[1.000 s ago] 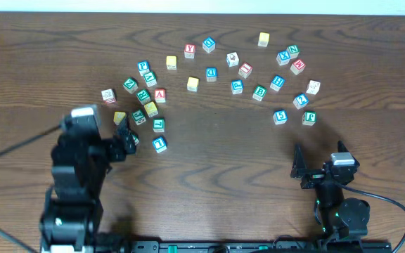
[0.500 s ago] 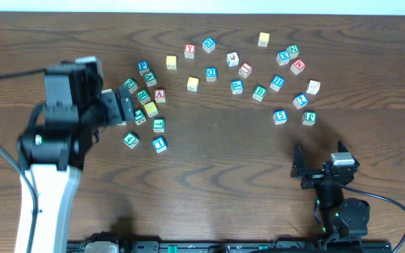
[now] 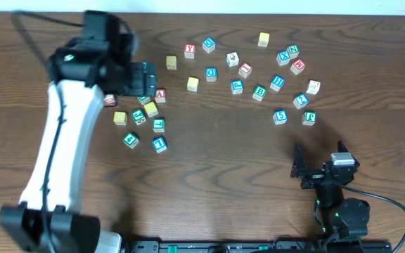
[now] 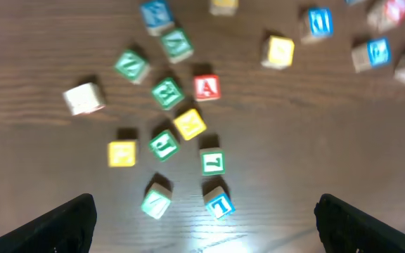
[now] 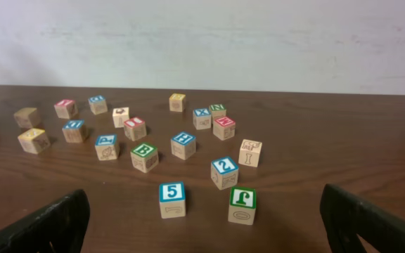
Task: Spell out AI2
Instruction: 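Reach the left gripper over the red A block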
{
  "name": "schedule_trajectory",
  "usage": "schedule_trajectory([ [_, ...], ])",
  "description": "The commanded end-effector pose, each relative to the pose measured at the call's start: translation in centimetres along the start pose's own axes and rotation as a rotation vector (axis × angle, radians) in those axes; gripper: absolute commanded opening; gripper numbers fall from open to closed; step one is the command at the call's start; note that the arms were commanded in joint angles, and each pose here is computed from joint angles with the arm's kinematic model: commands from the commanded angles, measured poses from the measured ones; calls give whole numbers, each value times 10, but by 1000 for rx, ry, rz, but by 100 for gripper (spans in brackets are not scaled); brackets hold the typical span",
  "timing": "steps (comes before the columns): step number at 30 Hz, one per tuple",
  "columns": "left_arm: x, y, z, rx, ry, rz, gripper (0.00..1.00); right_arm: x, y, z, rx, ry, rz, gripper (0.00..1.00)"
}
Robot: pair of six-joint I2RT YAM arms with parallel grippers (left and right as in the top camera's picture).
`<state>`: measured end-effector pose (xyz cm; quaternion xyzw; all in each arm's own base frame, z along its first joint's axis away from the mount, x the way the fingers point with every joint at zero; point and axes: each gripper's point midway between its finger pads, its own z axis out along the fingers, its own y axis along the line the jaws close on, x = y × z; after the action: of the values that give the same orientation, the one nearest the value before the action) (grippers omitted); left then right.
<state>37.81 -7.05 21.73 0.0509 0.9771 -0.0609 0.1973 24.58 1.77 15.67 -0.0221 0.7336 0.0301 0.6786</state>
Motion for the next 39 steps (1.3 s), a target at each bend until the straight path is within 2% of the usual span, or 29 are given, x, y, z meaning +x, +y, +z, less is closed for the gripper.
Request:
schedule_trajectory([
  [1,-4,-15,18,26,29,136,98,1,-1,0,4,0,-11,99],
  [9,-8,-25,66,37,85,129,98,1,-1,0,4,0,-11,99],
  [13,-10,-17,88,-7,104,-18,98,1,-1,0,4,0,-11,99],
  [16,-11,-16,103,-22,113,-102,83,1,-1,0,4,0,-11,99],
  [20,-13,-19,124,-31,121,-96,76,1,-1,0,4,0,-11,99],
  [24,-12,-12,145,-102,127,-114,74,1,-1,0,4,0,-11,99],
  [29,-13,0,163,-188,116,-178,63,1,-1,0,4,0,-11,99],
  [39,-20,11,176,-248,73,-232,61,1,-1,0,4,0,-11,99],
])
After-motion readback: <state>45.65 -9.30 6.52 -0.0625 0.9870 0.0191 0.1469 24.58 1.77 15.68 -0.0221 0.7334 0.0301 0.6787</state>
